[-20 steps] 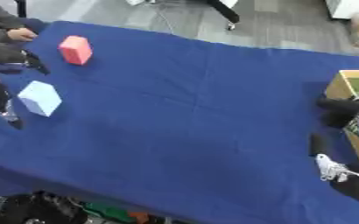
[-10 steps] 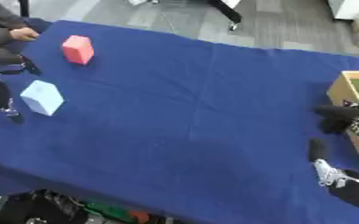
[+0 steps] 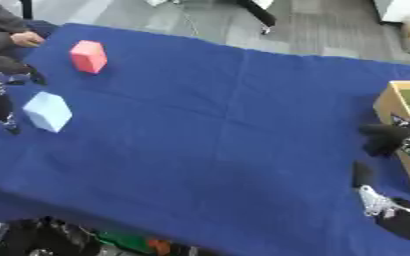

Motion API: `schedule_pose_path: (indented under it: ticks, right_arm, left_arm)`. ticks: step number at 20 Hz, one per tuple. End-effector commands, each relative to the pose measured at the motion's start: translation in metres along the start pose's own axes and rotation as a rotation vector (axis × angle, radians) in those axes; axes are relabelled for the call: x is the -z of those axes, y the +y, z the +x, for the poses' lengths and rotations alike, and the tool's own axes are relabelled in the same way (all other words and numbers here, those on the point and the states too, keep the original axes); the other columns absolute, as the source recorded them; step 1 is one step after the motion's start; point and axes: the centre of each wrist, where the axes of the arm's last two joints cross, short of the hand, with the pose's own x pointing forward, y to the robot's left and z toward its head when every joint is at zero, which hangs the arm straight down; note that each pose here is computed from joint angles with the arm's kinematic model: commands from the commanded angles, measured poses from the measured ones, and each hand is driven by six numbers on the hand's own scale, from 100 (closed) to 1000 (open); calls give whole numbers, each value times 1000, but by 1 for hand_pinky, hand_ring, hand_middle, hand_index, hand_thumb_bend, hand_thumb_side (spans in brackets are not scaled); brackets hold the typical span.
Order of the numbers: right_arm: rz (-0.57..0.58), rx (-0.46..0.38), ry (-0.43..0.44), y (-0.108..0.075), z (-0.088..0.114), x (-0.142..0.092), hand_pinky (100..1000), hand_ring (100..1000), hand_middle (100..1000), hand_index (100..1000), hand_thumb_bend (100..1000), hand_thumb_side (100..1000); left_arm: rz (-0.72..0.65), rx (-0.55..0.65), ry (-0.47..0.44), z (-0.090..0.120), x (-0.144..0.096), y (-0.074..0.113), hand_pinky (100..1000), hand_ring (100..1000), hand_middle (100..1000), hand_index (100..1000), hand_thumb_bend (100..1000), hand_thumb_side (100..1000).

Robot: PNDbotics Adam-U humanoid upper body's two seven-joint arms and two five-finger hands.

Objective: Pick up the objects with one hand, pass them to the other hand, and then place them into the box on the other side of the table.

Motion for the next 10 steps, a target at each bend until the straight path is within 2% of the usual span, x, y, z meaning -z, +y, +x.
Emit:
schedule_pose_path:
  ticks: [1,10]
  right_arm:
    - [-5,-8,-25,-6,3,5,391,473,494,773,100,323]
    - [-3,1,-27,-4,4,5,389,472,493,772,100,326]
  left_arm:
    - [32,8,33,-11,-4,11,912,881,853,927,711,100]
    - [42,27,-5,3,5,9,904,854,808,884,620,100]
